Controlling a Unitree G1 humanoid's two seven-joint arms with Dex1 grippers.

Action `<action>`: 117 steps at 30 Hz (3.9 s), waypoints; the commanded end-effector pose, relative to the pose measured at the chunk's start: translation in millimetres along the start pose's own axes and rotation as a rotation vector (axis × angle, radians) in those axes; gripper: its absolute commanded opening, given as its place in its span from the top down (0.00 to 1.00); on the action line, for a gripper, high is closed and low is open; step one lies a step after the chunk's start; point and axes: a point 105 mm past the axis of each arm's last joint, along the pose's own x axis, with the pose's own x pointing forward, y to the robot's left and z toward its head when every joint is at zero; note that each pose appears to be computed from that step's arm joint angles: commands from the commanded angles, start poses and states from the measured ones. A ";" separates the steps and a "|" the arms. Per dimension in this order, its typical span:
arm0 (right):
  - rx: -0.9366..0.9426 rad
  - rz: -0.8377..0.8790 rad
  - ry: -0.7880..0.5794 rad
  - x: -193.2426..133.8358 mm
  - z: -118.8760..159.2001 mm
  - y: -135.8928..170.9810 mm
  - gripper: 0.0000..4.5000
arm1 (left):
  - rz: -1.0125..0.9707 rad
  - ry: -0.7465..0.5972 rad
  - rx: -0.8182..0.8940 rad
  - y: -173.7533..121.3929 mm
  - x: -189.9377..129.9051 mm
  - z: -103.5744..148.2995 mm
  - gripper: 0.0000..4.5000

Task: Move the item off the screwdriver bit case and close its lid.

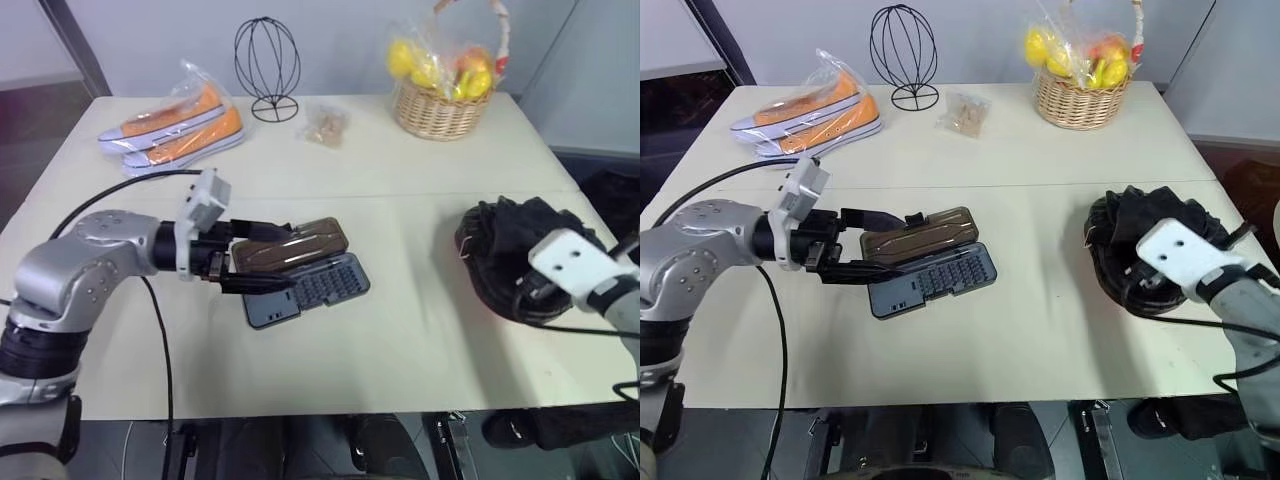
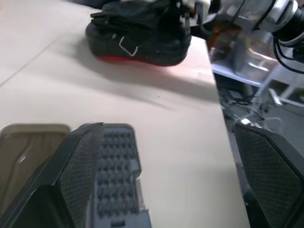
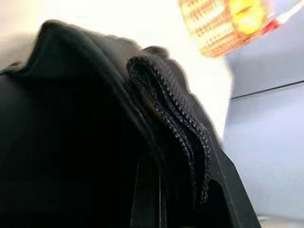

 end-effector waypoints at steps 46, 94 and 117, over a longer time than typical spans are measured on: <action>0.345 0.956 -0.596 -25.3 155.1 29.0 0.01 | 0.464 0.228 0.049 135.8 -34.2 -89.2 0.00; 0.375 0.952 -0.391 -54.2 105.4 41.3 0.00 | -0.024 0.422 0.286 107.2 42.0 -103.5 0.99; 0.341 1.040 -0.449 -28.5 110.1 50.1 0.00 | -0.224 0.192 0.023 -15.6 -15.4 -28.8 0.20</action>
